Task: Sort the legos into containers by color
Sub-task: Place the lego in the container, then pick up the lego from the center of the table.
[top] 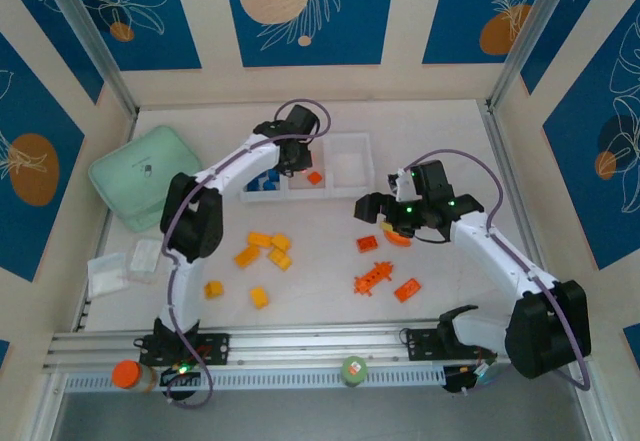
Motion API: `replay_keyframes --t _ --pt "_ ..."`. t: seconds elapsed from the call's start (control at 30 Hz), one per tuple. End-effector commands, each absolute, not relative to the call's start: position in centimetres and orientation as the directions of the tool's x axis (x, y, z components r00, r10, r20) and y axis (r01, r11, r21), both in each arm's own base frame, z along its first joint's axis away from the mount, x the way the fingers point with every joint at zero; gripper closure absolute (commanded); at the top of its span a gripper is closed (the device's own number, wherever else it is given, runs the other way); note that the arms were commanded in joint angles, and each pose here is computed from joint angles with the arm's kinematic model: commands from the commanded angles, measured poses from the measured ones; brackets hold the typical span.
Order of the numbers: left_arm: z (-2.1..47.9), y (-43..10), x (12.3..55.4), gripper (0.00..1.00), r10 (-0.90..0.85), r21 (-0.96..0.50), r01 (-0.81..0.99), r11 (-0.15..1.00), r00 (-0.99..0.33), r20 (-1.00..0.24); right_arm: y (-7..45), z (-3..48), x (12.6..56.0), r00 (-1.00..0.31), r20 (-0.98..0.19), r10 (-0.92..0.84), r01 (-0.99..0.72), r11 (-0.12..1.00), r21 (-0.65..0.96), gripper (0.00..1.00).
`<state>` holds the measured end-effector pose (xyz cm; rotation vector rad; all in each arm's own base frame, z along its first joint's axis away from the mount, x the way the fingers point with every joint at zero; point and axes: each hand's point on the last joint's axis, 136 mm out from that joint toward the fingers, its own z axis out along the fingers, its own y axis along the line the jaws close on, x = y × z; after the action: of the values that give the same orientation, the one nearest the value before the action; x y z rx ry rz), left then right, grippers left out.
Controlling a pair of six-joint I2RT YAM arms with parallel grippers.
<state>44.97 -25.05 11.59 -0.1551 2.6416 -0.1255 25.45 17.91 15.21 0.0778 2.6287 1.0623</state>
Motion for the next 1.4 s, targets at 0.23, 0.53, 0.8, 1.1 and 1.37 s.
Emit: replay_keyframes --t 0.23,0.53,0.8,1.1,1.37 --pt "14.7 -31.6 35.8 0.68 0.101 -0.233 0.239 0.943 -0.869 -0.484 16.0 15.1 22.6 -0.954 -0.230 0.192 -0.016 0.734 0.679 0.01" --pt "12.9 -37.7 28.9 0.54 0.309 -0.245 0.479 0.843 -0.804 -0.508 14.1 13.5 20.5 -0.948 -0.177 0.266 0.085 0.744 0.663 0.01" --pt "10.0 -41.7 26.7 0.41 0.426 -0.240 0.609 0.756 -0.736 -0.526 11.9 12.7 18.6 -0.922 -0.146 0.359 0.188 0.745 0.640 0.01" --pt "7.3 -43.4 25.9 0.34 0.572 -0.197 0.750 0.631 -0.622 -0.535 11.3 13.2 18.0 -0.901 -0.150 0.406 0.217 0.725 0.654 0.01" --pt "4.8 -43.8 25.3 0.27 0.637 -0.186 0.794 0.579 -0.583 -0.504 11.0 13.1 18.3 -0.889 -0.151 0.432 0.234 0.713 0.661 0.01"
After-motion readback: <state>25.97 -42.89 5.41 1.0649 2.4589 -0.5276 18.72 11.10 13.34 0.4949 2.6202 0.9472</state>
